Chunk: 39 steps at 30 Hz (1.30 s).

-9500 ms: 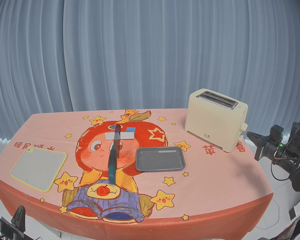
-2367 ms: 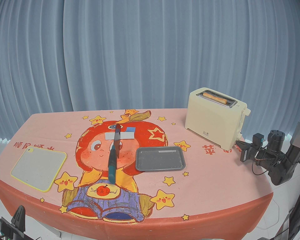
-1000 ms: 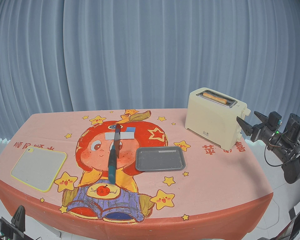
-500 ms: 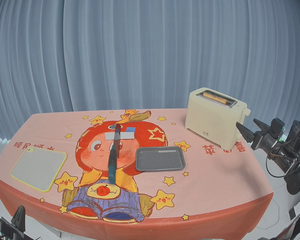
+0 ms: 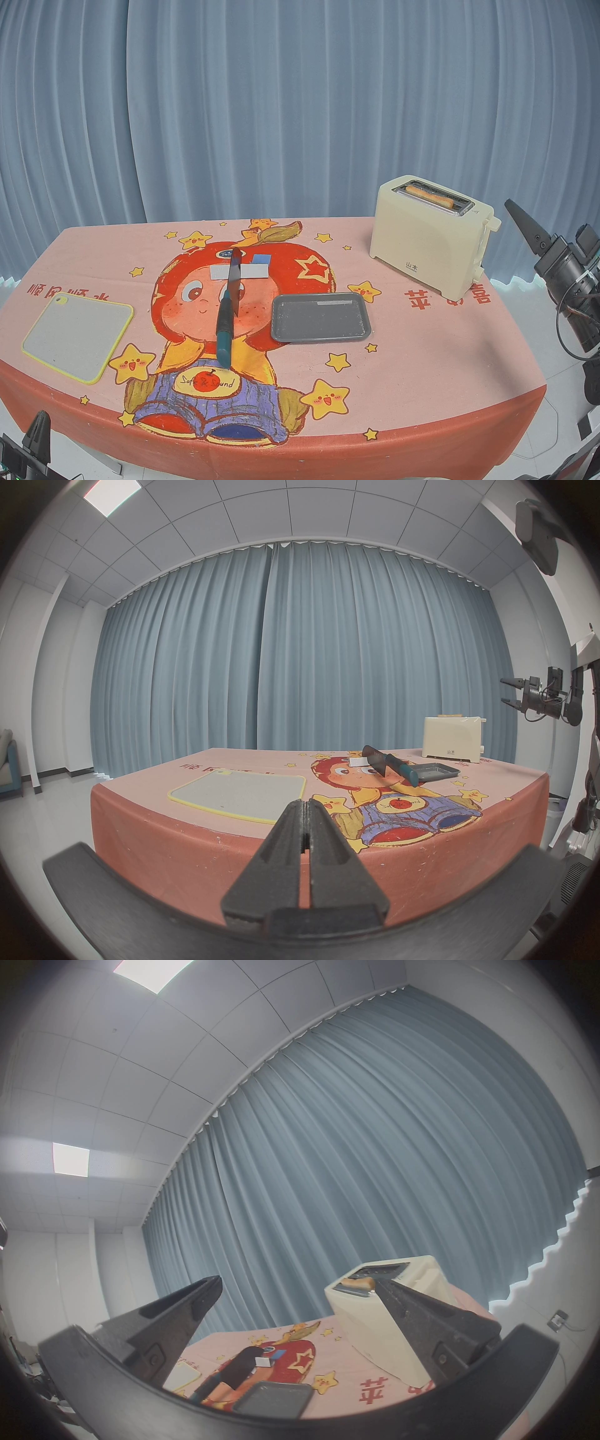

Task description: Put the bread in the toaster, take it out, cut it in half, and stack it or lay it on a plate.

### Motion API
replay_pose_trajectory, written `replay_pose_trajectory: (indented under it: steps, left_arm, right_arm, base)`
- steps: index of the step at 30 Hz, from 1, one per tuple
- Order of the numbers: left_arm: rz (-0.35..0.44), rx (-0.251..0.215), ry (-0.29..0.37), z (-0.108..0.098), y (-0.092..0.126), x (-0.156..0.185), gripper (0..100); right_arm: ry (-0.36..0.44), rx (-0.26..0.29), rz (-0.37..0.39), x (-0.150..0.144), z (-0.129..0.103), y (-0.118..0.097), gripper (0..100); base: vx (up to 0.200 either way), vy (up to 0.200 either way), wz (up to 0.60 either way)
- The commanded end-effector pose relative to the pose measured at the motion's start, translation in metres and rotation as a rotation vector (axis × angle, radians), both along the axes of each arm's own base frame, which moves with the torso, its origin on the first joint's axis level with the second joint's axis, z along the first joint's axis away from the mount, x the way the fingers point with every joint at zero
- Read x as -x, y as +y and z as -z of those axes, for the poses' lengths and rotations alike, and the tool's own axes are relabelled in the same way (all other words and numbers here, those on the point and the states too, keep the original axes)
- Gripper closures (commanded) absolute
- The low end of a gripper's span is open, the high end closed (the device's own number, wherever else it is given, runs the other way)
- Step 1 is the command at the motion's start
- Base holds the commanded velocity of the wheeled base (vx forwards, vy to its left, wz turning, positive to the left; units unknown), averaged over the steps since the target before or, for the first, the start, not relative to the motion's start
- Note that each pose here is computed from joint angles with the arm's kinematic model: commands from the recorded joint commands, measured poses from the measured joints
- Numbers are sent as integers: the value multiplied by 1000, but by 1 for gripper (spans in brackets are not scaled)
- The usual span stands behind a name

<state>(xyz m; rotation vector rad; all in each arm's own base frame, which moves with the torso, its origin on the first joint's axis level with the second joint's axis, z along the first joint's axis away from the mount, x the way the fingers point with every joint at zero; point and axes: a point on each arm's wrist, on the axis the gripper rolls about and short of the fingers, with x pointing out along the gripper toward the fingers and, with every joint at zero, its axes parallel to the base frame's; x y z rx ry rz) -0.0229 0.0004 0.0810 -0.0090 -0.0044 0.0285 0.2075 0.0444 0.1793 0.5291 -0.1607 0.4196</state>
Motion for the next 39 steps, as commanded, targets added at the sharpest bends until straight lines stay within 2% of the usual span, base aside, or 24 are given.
replay_pose_trajectory:
  steps: [1, 3, 6, 8, 10, 11, 14, 16, 17, 19, 22, 28, 33, 39]
  left_arm:
    - [-1, 0, 1, 5, 0, 0, 100]
    - [-1, 0, 1, 5, 0, 0, 100]
    - [-1, 0, 1, 5, 0, 0, 100]
    - [-1, 0, 1, 5, 0, 0, 100]
    - [-1, 0, 1, 5, 0, 0, 100]
    - [-1, 0, 1, 5, 0, 0, 100]
    - [-1, 0, 1, 5, 0, 0, 100]
    - [-1, 0, 1, 5, 0, 0, 100]
    - [-1, 0, 1, 5, 0, 0, 100]
    - [-1, 0, 1, 5, 0, 0, 100]
    - [-1, 0, 1, 5, 0, 0, 100]
    - [-1, 0, 1, 5, 0, 0, 100]
    - [-1, 0, 1, 5, 0, 0, 100]
    - [-1, 0, 1, 5, 0, 0, 100]
  right_arm:
    - [-98, -4, -18, -3, -22, 3, 0]
    - [-106, 31, -16, -11, -26, 3, 0]
    - [-37, 195, -28, -28, -34, -2, 0]
    - [10, 245, -36, -37, -43, -2, 0]
    - [29, 255, -41, -41, -49, -1, 0]
    - [64, 267, -47, -51, -64, 1, 0]
    - [111, 291, -53, -63, -86, 2, 0]
    - [180, 356, -52, -74, -89, 2, 0]
    - [180, 356, -52, -74, -89, 2, 0]
    - [244, 406, -59, -81, -95, 2, 0]
    - [263, 415, -65, -85, -101, 3, 0]
    - [305, 494, -44, -103, -85, 2, 0]
    - [319, 530, 1, -120, -79, 7, 0]
    - [323, 590, -5, -145, -66, 15, 0]
  base:
    - [0, 0, 0]
    - [0, 0, 0]
    - [0, 0, 0]
    - [0, 0, 0]
    - [0, 0, 0]
    - [0, 0, 0]
    - [0, 0, 0]
    - [0, 0, 0]
    - [0, 0, 0]
    - [0, 0, 0]
    - [0, 0, 0]
    - [0, 0, 0]
    - [0, 0, 0]
    - [0, 0, 0]
